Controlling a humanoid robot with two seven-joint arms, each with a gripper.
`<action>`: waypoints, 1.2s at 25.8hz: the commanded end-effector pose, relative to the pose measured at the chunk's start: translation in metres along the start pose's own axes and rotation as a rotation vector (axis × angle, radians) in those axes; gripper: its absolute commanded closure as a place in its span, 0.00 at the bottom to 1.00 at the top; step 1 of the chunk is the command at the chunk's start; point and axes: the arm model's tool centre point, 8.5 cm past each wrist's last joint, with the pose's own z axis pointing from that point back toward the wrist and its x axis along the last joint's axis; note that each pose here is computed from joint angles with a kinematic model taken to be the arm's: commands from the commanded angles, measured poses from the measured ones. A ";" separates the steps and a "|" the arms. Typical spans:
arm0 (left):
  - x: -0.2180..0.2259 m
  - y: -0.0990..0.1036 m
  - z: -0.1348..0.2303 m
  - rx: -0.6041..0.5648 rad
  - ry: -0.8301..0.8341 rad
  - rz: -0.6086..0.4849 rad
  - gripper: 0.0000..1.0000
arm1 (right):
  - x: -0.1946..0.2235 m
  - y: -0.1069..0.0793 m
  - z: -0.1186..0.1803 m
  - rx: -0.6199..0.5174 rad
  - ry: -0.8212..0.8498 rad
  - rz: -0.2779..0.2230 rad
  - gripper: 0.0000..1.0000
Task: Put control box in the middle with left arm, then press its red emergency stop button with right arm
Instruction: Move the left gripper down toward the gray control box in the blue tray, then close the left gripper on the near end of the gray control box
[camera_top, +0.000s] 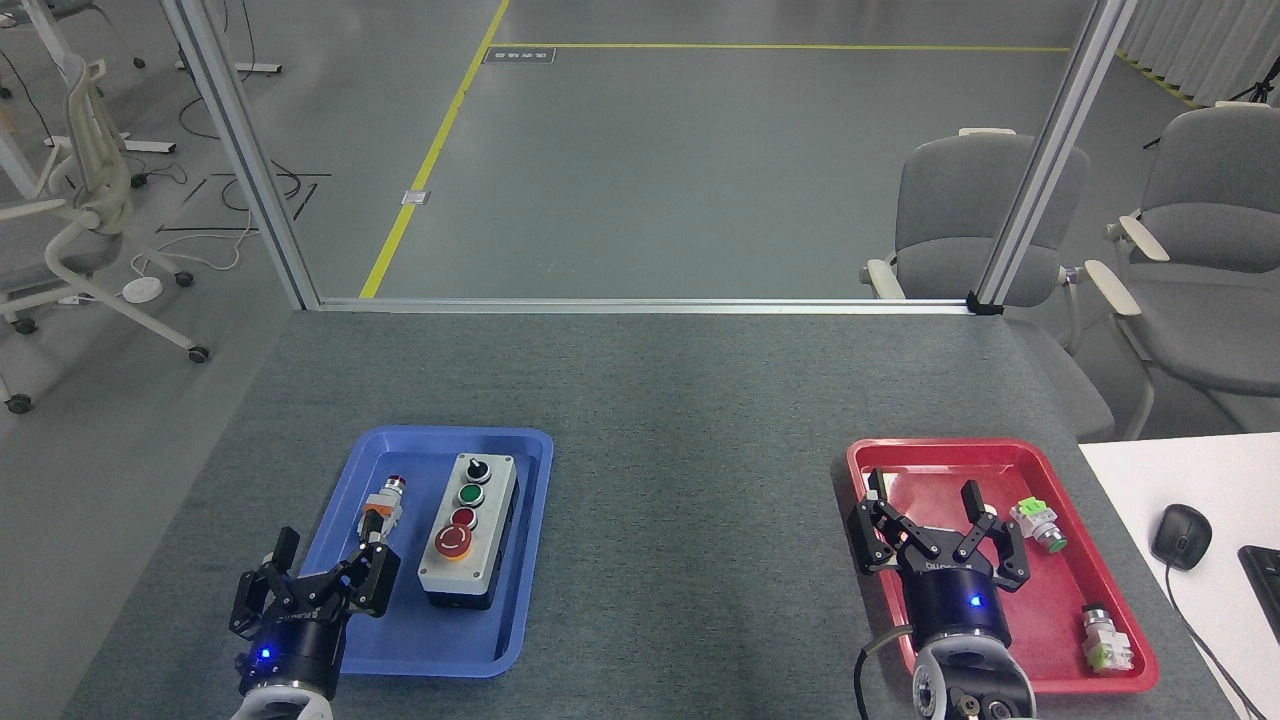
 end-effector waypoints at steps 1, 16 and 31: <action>0.000 0.000 0.000 0.004 0.001 0.000 0.01 | 0.001 0.002 0.004 -0.006 -0.026 0.003 0.00; 0.011 0.001 0.043 0.020 -0.056 -0.013 0.01 | 0.005 0.025 0.022 0.012 -0.032 -0.004 0.00; 0.083 -0.077 0.055 -0.178 -0.128 -0.206 0.01 | 0.007 0.033 0.042 -0.037 -0.110 0.033 0.00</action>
